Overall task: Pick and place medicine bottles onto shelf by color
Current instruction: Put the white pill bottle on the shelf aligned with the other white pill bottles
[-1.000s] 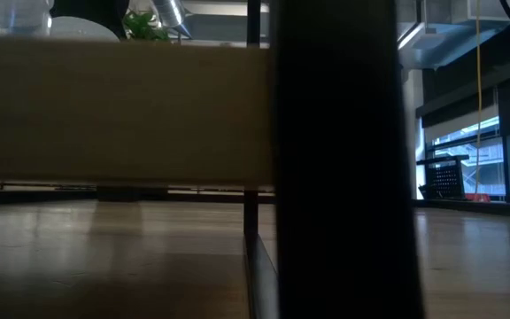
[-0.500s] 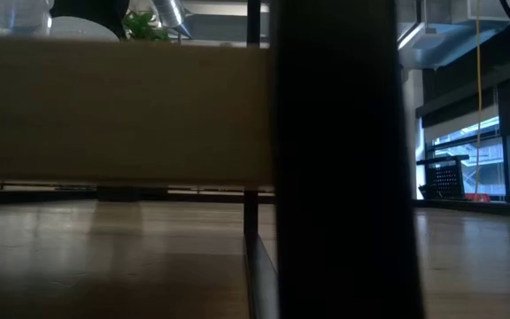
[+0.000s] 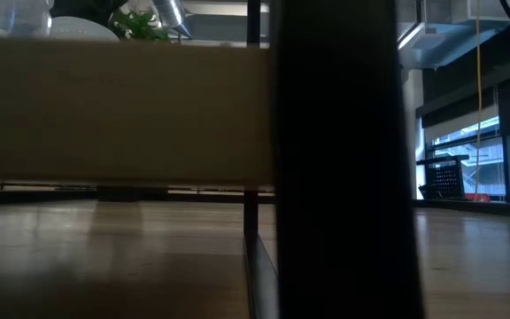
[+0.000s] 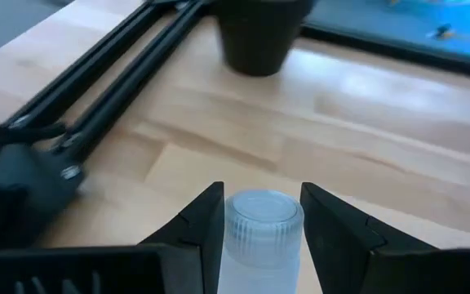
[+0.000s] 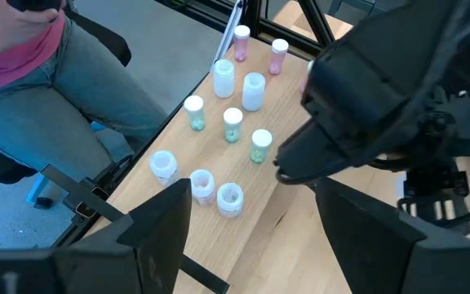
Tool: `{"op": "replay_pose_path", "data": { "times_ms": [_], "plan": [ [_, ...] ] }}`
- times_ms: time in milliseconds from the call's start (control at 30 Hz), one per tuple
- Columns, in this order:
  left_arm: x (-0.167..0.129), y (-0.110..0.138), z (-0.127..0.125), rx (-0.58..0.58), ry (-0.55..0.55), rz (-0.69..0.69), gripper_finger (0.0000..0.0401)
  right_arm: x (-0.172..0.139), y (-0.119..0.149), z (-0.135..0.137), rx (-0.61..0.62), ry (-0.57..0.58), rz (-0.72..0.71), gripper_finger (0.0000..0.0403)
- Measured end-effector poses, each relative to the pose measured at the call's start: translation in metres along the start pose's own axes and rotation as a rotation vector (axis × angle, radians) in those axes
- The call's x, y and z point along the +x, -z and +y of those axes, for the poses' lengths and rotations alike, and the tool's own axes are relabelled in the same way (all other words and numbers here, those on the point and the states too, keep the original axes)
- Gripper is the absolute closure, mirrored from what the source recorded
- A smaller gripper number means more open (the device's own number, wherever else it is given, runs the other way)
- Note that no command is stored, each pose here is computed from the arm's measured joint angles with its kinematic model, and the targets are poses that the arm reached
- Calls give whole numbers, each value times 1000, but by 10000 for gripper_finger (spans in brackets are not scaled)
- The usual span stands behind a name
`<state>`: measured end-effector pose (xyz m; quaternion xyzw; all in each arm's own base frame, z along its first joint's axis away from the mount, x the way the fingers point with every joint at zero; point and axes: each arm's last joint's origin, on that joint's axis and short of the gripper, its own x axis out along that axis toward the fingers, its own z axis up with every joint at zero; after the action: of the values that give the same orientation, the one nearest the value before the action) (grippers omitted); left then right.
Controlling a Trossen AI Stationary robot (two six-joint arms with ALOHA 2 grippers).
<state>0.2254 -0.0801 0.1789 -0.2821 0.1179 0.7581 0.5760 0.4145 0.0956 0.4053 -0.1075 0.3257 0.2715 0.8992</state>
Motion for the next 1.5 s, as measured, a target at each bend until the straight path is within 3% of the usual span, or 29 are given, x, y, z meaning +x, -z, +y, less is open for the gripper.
{"op": "replay_pose_path", "data": {
  "times_ms": [200,667,1500],
  "plan": [
    [5,9,-5,73,92,-93,268,0,0,0,0,0,0,138],
    [5,6,-12,284,274,-236,268,0,0,0,0,0,0,138],
    [10,2,-18,402,281,-290,268,0,0,0,0,0,0,138]
  ]
}}
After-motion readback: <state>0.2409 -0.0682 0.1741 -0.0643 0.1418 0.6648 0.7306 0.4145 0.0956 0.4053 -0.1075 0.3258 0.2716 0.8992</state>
